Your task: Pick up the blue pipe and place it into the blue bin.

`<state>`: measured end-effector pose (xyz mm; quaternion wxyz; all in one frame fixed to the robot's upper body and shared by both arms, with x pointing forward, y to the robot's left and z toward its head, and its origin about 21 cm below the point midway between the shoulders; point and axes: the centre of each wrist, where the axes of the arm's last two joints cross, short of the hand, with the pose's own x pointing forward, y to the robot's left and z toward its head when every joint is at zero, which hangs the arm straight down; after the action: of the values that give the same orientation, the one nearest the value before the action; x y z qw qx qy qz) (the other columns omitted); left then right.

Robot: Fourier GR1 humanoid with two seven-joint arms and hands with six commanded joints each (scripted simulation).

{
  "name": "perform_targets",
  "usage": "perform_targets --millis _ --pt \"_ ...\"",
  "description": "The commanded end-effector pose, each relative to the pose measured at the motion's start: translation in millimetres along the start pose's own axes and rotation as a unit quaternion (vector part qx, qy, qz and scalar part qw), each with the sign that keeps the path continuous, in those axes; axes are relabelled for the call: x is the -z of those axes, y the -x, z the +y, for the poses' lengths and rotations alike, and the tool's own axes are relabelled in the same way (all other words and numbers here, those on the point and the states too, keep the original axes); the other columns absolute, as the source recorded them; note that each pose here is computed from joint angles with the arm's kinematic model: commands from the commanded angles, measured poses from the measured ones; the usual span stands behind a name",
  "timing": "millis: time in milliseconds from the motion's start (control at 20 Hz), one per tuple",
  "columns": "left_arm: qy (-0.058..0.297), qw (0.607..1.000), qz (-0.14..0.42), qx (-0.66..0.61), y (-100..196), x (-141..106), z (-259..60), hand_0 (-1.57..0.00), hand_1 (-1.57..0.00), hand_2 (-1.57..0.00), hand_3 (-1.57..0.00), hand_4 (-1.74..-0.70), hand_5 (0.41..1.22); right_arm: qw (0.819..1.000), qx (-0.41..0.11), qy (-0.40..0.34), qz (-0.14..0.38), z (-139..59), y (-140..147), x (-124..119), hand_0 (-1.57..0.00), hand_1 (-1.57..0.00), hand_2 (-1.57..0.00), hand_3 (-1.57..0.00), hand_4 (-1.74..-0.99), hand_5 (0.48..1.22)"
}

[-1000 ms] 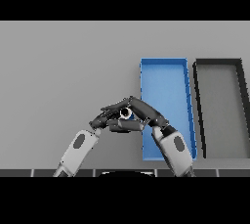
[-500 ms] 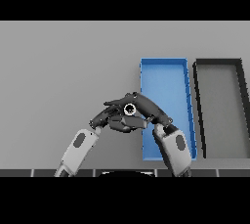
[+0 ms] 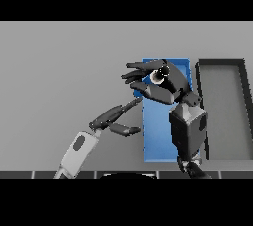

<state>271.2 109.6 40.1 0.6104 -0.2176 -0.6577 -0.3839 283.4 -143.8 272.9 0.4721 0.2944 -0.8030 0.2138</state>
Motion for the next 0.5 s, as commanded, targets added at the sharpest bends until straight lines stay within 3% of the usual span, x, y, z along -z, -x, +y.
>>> perform_targets --millis 0,200,450 --pt "0.001 1.0 -0.003 0.005 0.2 -0.7 -2.6 0.0 0.0 0.0 0.0 -0.95 0.471 1.0 -0.005 0.023 -0.005 -10.3 -7.1 -1.4 -1.57 -1.57 -1.57 -1.57 -1.497 1.221" --pt "-0.006 1.0 0.003 0.006 3.2 -6.5 -0.3 0.0 0.0 0.0 0.0 -0.95 0.468 0.993 -0.053 0.104 0.011 -51.0 -19.1 -8.4 -1.57 -1.57 -1.57 -1.57 -1.498 1.221" --pt "-0.013 1.0 0.002 0.004 -0.1 -8.2 3.0 0.0 0.0 0.0 0.0 -0.95 0.472 0.974 -0.071 0.2 0.082 -83.0 0.1 -38.7 -1.57 -1.57 -1.57 -1.57 -1.499 1.221"
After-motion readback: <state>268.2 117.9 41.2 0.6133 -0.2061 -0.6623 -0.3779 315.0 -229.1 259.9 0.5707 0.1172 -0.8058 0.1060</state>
